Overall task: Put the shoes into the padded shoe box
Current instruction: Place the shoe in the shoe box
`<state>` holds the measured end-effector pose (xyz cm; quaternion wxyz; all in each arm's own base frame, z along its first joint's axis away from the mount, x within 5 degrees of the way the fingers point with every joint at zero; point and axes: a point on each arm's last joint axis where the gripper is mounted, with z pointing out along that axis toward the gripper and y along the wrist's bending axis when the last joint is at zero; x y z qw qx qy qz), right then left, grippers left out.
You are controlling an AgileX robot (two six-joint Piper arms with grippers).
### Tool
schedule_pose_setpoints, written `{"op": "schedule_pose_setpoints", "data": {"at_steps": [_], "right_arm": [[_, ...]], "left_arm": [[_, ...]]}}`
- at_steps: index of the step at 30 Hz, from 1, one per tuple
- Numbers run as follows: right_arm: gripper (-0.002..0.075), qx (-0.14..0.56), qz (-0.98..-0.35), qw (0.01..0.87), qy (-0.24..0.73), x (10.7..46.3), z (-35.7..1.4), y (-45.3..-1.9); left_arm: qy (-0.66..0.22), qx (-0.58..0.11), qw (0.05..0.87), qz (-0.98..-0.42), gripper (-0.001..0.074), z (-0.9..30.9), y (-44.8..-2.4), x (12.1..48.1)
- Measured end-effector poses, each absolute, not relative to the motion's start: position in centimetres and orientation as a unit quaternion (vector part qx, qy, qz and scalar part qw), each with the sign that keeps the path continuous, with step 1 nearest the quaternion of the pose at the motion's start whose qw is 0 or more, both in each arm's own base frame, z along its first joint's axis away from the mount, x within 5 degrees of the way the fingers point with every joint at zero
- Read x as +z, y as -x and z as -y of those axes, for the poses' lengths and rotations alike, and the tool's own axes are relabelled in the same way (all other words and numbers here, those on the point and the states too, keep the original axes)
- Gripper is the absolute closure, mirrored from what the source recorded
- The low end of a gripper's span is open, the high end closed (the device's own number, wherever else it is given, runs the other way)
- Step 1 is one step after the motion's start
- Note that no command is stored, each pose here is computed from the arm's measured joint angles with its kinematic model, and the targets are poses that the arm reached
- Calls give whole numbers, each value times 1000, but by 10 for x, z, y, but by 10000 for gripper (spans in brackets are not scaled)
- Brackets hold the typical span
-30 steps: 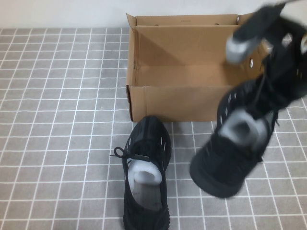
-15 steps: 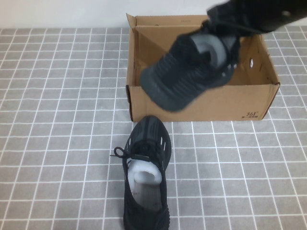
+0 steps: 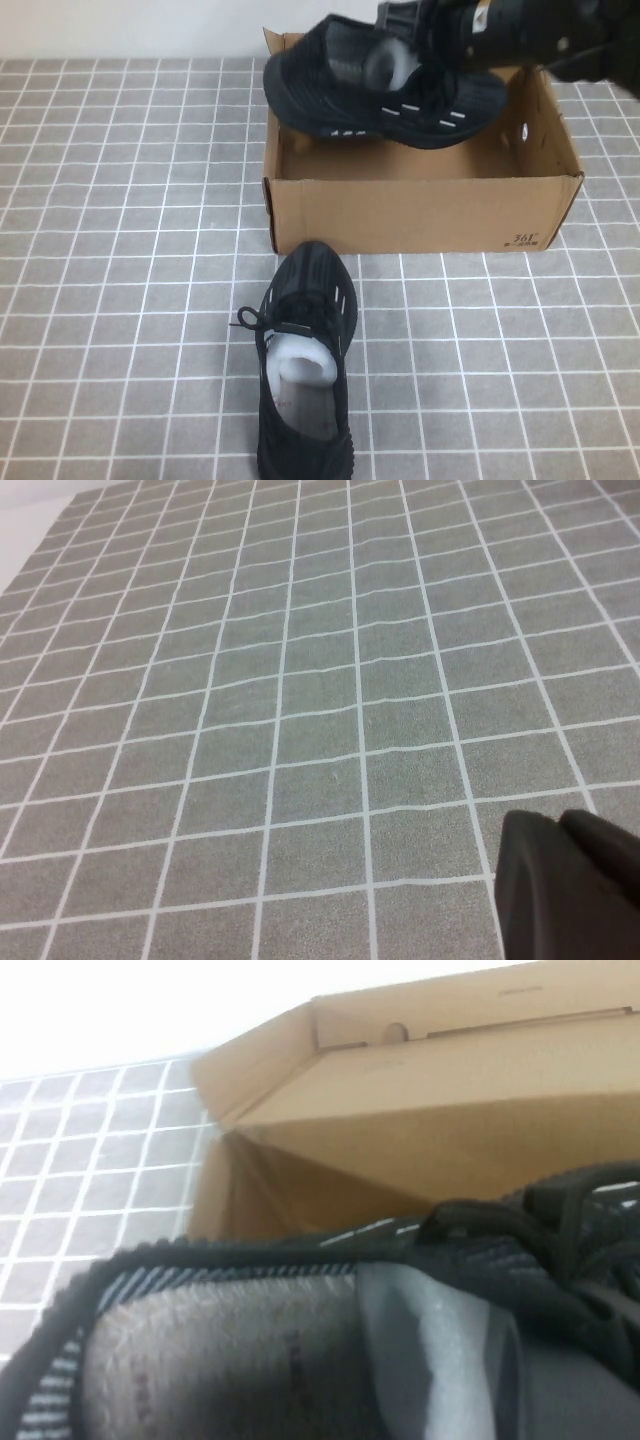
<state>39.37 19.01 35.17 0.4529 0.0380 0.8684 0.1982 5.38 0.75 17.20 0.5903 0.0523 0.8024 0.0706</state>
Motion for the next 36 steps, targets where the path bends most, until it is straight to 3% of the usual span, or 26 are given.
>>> {"op": "schedule_pose_setpoints", "data": {"at_steps": [14, 32, 36], "right_arm": [[713, 156, -874, 458, -51, 297, -171, -440], [712, 195, -826, 528, 11, 247, -189, -475], [618, 180, -823, 537, 37, 246, -188, -476]], "left_arm": [[-52, 71, 589, -803, 735, -8, -54, 172], [-52, 71, 589, -803, 735, -8, -54, 172], [-52, 71, 589, -803, 735, -8, -54, 172]]}}
